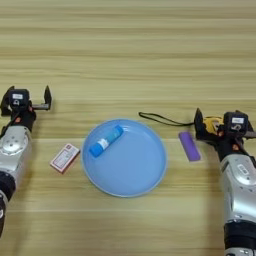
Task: Move the objects on the table
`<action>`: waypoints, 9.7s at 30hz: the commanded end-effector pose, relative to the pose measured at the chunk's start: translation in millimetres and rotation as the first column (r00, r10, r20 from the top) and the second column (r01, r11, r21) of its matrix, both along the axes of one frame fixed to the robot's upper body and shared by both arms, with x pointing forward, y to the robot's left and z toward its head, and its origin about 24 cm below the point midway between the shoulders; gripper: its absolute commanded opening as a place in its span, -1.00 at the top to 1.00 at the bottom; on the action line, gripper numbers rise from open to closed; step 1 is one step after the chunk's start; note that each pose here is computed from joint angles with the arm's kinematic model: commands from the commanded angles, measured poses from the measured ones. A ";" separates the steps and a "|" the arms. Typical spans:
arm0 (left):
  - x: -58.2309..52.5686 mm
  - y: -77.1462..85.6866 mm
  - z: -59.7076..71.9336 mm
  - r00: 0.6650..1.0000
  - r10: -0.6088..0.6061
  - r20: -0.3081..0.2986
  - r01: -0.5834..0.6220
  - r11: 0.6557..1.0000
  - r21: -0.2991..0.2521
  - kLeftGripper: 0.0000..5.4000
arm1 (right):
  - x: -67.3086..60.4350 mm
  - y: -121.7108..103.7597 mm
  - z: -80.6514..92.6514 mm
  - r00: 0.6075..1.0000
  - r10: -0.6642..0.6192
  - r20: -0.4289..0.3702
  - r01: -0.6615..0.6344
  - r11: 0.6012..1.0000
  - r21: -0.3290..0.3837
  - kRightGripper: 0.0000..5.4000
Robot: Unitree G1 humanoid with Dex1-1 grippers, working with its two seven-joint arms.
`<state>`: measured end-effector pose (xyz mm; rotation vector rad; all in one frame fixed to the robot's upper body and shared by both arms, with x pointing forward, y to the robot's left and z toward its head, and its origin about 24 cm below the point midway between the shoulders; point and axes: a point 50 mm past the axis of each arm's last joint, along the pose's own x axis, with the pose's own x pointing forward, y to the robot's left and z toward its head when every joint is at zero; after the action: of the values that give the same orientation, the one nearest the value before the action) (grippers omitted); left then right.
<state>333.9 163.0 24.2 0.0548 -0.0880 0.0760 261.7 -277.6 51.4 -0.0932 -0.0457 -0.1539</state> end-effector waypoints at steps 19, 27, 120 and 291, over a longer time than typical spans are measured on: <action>-0.6 -10.6 2.1 0.997 -0.080 0.021 0.080 0.997 0.007 -1.00 | -3.4 28.5 21.7 0.990 0.106 0.090 -0.089 0.981 -0.171 -0.99; -1.3 -15.3 2.0 0.993 -0.118 0.023 0.117 0.993 0.022 -1.00 | -4.7 48.0 25.8 0.976 0.202 0.085 -0.181 0.961 -0.207 -0.99; -86.3 -106.8 15.3 0.460 -0.805 -0.374 0.888 0.408 0.214 -1.00 | 1.3 30.4 14.9 0.995 -0.086 0.053 0.088 0.996 -0.031 -0.99; -17.6 -37.0 -18.6 0.792 -0.457 -0.404 0.483 0.875 -0.043 -0.34 | 1.9 90.7 10.9 0.976 0.219 0.013 -0.215 0.965 -0.148 -1.00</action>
<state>316.8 127.7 7.0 0.0991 0.3034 -0.4430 264.3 -193.0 62.4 -0.2196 -0.1125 0.0298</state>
